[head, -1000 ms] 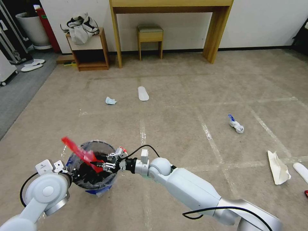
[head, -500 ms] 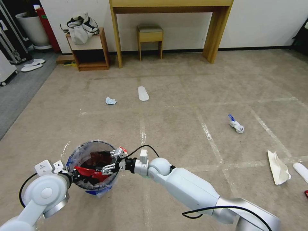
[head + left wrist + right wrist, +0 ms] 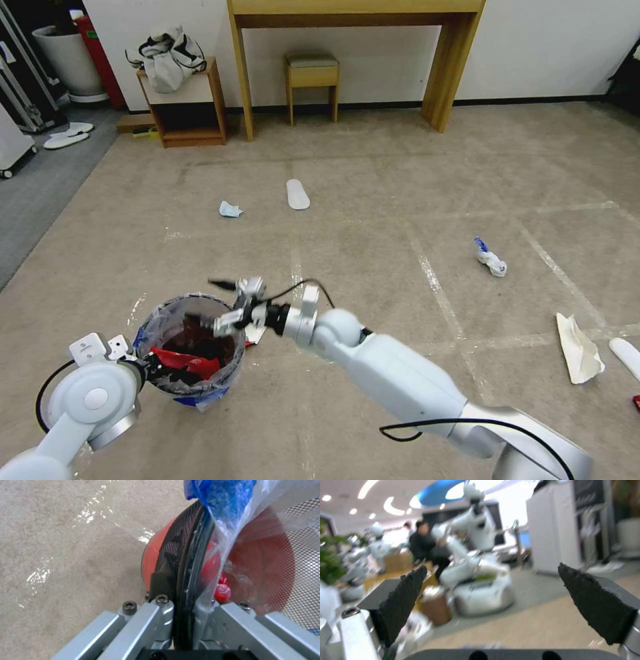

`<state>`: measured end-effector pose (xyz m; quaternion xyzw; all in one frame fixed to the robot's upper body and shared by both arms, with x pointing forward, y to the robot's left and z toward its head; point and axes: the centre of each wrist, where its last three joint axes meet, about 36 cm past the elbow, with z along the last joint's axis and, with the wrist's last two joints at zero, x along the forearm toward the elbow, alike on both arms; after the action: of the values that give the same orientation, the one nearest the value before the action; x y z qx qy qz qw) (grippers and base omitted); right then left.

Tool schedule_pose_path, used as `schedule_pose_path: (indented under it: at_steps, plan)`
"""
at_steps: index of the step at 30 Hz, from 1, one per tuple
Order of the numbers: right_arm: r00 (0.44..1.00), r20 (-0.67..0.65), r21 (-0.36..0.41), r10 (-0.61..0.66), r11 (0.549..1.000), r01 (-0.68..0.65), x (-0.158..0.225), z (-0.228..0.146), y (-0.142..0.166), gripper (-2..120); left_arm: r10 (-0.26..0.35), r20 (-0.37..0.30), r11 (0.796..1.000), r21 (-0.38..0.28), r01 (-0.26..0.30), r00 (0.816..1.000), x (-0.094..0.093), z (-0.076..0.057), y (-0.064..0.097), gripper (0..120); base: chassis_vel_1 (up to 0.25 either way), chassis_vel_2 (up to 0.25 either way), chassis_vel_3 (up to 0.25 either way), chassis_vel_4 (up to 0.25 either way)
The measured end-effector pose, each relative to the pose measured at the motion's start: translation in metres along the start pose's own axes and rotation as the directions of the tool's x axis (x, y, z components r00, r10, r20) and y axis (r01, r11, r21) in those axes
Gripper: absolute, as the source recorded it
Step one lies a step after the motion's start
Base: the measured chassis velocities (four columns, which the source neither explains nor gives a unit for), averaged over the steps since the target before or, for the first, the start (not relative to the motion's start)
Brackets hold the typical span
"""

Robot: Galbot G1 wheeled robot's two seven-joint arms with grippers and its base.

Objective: Pick up the trash bin and place the garbage on the floor into it.

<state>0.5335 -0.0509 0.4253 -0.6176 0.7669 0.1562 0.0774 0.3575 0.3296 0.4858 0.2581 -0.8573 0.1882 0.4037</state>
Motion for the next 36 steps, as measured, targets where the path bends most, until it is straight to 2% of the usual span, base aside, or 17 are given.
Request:
schedule_pose_path:
  at_steps: [3, 4, 5, 7, 9, 10, 14, 15, 17, 19, 24, 36]
  plan:
    - [0.995, 0.052, 0.029, 0.083, 0.996, -0.085, 0.014, -0.025, -0.003, 100, -0.001, 0.003, 1.0, 0.006, 0.001, 1.0, 0.0, -0.001, 0.001, 1, 0.0, 0.0, 0.0, 0.0]
    - [0.983, 0.087, 0.047, 0.159, 0.985, -0.164, 0.03, -0.041, -0.006, 100, 0.0, 0.004, 1.0, 0.008, 0.0, 1.0, 0.0, -0.001, 0.002, 1, 0.0, 0.0, 0.0, 0.0]
    - [0.983, 0.087, 0.047, 0.159, 0.985, -0.164, 0.03, -0.041, -0.006, 100, 0.0, 0.004, 1.0, 0.008, 0.0, 1.0, 0.0, -0.001, 0.002, 1, 0.0, 0.0, 0.0, 0.0]
    - [0.938, 0.117, 0.062, 0.325, 0.941, -0.334, 0.074, -0.053, -0.009, 100, 0.006, 0.004, 1.0, 0.01, -0.007, 1.0, 0.001, 0.001, 0.003, 1, 0.0, 0.0, 0.0, 0.0]
    - [0.924, 0.119, 0.068, 0.363, 0.926, -0.372, 0.089, -0.053, -0.008, 100, 0.007, 0.004, 1.0, 0.009, -0.007, 1.0, 0.001, 0.002, 0.003, 1, 0.0, 0.0, 0.0, 0.0]
    - [0.897, 0.113, 0.077, 0.428, 0.896, -0.438, 0.116, -0.048, -0.006, 100, 0.008, 0.005, 1.0, 0.009, -0.008, 1.0, 0.001, 0.003, 0.003, 1, 0.0, 0.0, 0.0, 0.0]
    - [0.871, 0.095, 0.075, 0.482, 0.869, -0.49, 0.141, -0.038, 0.003, 100, 0.009, 0.005, 1.0, 0.009, -0.009, 1.0, 0.002, 0.005, 0.004, 1, 0.0, 0.0, 0.0, 0.0]
    - [0.83, 0.069, 0.073, 0.554, 0.827, -0.558, 0.174, -0.019, 0.018, 100, 0.011, 0.008, 1.0, 0.009, -0.011, 1.0, 0.003, 0.005, 0.004, 1, 0.0, 0.0, 0.0, 0.0]
    - [0.812, 0.063, 0.071, 0.58, 0.809, -0.583, 0.186, -0.012, 0.025, 100, 0.013, 0.009, 1.0, 0.01, -0.014, 1.0, 0.003, 0.006, 0.004, 1, 0.0, 0.0, 0.0, 0.0]
    - [0.776, 0.047, 0.061, 0.629, 0.773, -0.631, 0.206, 0.008, 0.041, 100, 0.018, 0.012, 1.0, 0.01, -0.018, 1.0, 0.003, 0.007, 0.005, 1, 0.0, 0.0, 0.0, 0.0]
    - [0.757, 0.029, 0.049, 0.653, 0.756, -0.653, 0.217, 0.027, 0.053, 100, 0.026, 0.019, 1.0, 0.009, -0.026, 0.999, 0.007, 0.008, 0.005, 1, 0.0, 0.0, 0.0, 0.0]
    - [0.757, 0.014, 0.051, 0.654, 0.755, -0.653, 0.22, 0.033, 0.057, 100, 0.036, 0.03, 0.999, 0.01, -0.036, 0.999, 0.012, 0.01, 0.009, 1, 0.023, 0.022, 0.018, 0.019]
